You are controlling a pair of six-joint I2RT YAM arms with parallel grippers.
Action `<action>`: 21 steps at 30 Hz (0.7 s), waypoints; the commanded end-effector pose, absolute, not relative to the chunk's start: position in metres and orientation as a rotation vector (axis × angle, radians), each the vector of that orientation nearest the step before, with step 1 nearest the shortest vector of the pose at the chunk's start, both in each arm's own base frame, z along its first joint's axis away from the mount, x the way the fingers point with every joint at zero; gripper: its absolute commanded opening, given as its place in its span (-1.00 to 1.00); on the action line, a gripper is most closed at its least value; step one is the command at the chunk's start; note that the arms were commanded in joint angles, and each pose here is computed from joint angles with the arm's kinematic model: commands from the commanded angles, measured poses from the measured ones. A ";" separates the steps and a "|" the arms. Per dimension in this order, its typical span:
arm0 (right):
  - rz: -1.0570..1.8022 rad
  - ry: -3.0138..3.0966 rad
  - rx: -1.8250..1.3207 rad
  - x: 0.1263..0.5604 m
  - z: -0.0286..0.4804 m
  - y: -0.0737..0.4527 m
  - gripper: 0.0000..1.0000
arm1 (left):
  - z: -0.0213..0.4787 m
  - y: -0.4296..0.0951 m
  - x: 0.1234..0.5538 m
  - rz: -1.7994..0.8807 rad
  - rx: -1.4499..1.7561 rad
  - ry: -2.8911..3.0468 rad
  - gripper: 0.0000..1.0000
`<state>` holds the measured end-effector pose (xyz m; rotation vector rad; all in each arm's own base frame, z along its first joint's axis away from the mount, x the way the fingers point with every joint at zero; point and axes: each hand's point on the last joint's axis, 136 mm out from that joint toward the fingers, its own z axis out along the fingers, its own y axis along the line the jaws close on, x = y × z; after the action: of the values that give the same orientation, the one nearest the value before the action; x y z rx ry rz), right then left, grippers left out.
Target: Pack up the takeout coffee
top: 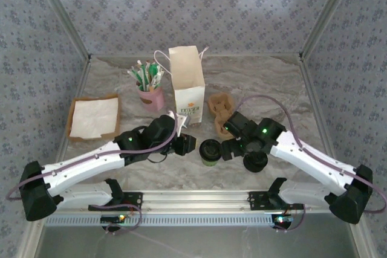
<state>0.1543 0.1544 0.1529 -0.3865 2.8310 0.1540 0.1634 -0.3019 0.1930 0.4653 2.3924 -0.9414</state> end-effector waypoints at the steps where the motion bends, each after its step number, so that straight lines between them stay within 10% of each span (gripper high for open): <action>1: 0.389 2.774 -0.420 0.150 0.179 0.186 0.85 | 0.212 -0.309 0.166 -0.974 0.465 2.340 -0.45; 21: 0.223 2.788 -0.557 0.172 0.175 0.236 0.52 | 0.215 -0.280 0.166 -0.932 0.401 2.319 -0.45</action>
<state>0.1701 0.2362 0.1739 -0.5375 2.7901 0.2804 0.1648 -0.2884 0.2192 0.4187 2.3086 -0.9603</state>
